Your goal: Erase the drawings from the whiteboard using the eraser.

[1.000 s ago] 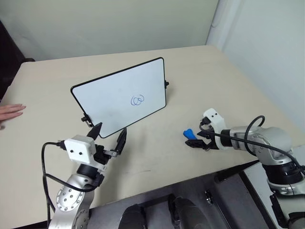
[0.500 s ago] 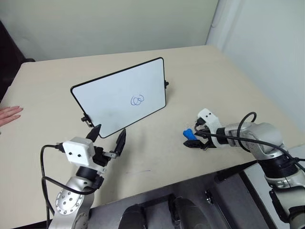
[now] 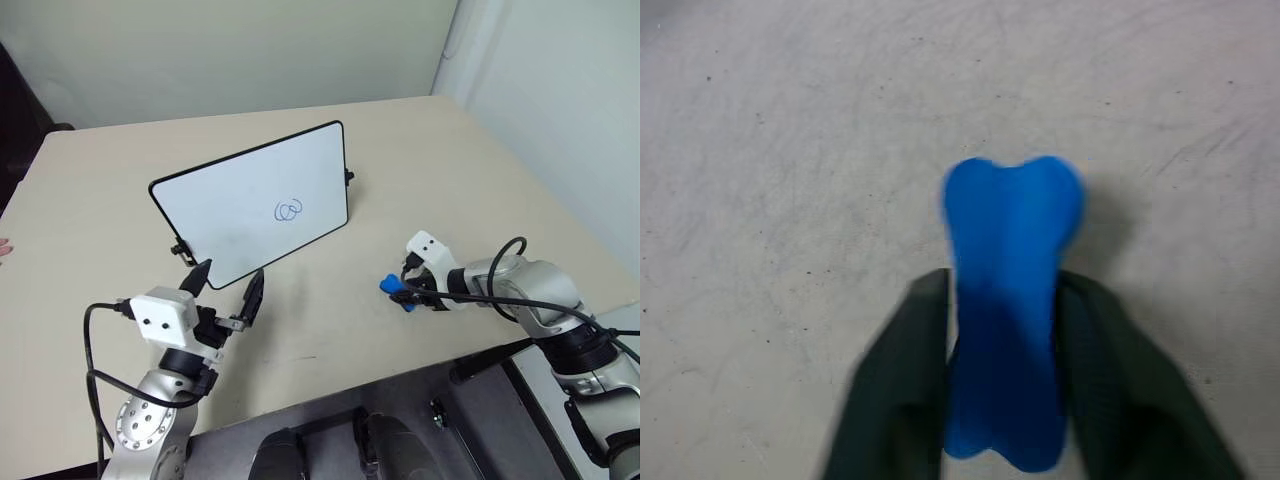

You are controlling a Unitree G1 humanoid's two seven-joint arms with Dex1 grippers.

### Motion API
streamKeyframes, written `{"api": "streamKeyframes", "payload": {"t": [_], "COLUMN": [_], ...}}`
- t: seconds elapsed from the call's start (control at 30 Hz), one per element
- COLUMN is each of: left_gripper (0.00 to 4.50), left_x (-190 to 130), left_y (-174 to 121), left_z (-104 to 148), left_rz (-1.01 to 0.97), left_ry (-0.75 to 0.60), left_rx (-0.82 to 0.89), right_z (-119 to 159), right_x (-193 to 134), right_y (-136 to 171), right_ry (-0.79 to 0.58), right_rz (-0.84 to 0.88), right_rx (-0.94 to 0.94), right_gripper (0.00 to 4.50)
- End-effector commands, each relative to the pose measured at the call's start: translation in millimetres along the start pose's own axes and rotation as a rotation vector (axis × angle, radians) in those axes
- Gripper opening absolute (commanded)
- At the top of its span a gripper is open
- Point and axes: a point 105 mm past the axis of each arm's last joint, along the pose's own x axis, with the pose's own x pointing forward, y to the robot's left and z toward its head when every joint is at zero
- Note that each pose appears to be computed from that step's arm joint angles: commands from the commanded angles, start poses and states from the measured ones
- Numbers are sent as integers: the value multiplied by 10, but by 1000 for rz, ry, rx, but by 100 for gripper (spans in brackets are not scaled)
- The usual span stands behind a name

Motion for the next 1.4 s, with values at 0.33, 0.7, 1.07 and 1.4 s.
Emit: {"api": "streamKeyframes", "payload": {"t": [0.33,0.7,1.07,1.4], "left_gripper": [450,450,450,450], "left_x": [79,144,128,75], "left_y": [-27,6,53,43], "left_z": [87,58,50,43], "left_rz": [-21,-18,-1,11], "left_ry": [-48,-55,-50,-43], "left_rx": [8,21,31,36], "right_z": [571,1393,1558,1848], "right_x": [-174,-94,290,536], "right_y": [69,207,176,652], "right_ry": [-329,-725,-688,-708], "right_rz": [-47,-81,-80,36], "right_rx": [-89,-75,-46,-151], "right_gripper": [22,22,22,22]}}
